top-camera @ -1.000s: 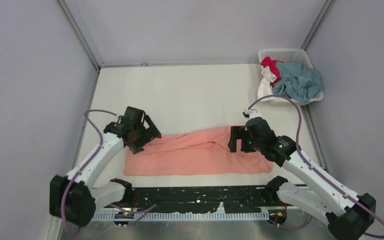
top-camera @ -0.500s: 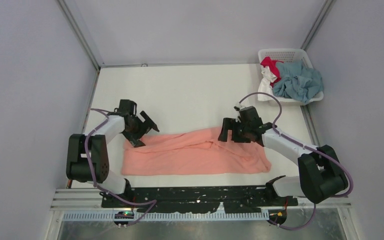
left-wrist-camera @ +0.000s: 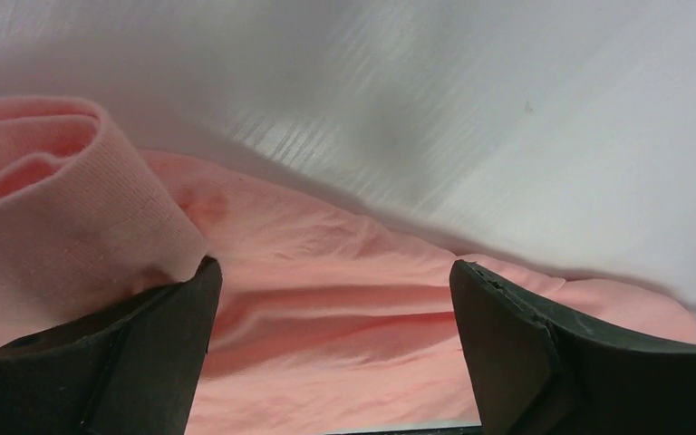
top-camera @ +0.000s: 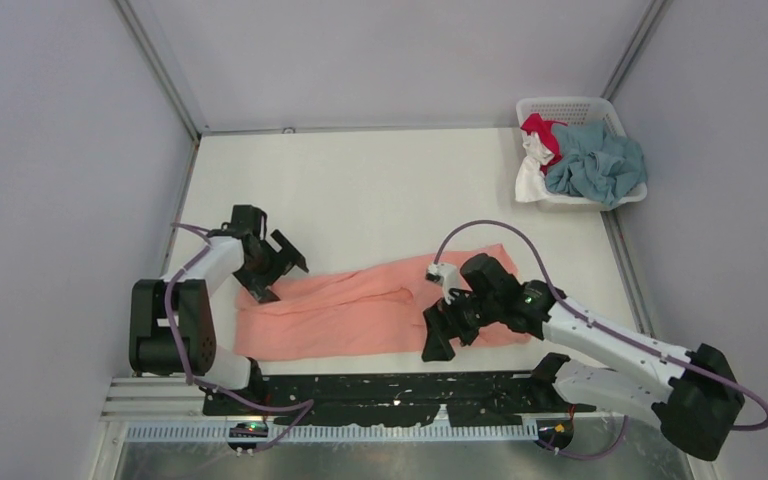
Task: Fold and stack the t-shirts
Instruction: Fold the other side of the tshirt into a rectangle, then rotate the tshirt 90 degrees
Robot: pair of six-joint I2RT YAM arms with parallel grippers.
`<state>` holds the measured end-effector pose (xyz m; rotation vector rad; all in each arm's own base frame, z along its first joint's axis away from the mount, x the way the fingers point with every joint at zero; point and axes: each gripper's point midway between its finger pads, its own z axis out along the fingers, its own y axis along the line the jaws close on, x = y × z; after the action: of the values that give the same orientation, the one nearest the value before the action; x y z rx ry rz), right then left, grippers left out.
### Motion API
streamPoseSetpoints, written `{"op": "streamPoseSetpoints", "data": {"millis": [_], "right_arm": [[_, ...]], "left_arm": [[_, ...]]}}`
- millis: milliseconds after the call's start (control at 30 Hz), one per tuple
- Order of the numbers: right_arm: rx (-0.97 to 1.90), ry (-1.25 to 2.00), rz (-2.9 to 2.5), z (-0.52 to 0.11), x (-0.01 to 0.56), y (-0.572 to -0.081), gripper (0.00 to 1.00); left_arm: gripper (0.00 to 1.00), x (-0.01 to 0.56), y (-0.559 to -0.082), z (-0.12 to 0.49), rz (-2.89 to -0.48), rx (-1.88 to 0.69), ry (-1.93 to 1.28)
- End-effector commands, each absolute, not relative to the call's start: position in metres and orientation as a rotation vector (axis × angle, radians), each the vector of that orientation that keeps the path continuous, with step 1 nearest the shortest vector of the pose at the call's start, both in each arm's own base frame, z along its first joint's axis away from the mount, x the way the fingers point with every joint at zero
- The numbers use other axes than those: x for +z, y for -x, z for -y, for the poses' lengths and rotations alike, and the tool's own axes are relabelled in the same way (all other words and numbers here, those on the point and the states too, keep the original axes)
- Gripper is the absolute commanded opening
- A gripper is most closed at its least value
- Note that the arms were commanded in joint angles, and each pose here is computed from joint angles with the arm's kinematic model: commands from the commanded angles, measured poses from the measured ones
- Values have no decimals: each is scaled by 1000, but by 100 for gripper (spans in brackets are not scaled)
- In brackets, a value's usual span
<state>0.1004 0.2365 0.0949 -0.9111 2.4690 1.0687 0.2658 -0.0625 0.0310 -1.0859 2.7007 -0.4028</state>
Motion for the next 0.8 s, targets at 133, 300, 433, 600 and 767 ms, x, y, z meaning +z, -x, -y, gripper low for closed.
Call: {"op": "streamPoseSetpoints", "data": {"millis": [133,300,433,600,767], "right_arm": [[758,354,-2554,-195,98,-127,95],[669,27,-2739,-179,49,-149,95],[491,-134,-2839,-153,13,-160,95],[405,-367,-2733,-129,5,-222,95],[396,-393,-2607,-121,25,-310,95]], "left_arm": [[100,48,-261,50,-2660,-328,1052],[100,92,-274,49,-2582,-237,921],[100,119,-270,73,-2613,-253,681],[100,84,-249,100,-2753,-362,580],[100,60,-241,108,-2804,-399,585]]}}
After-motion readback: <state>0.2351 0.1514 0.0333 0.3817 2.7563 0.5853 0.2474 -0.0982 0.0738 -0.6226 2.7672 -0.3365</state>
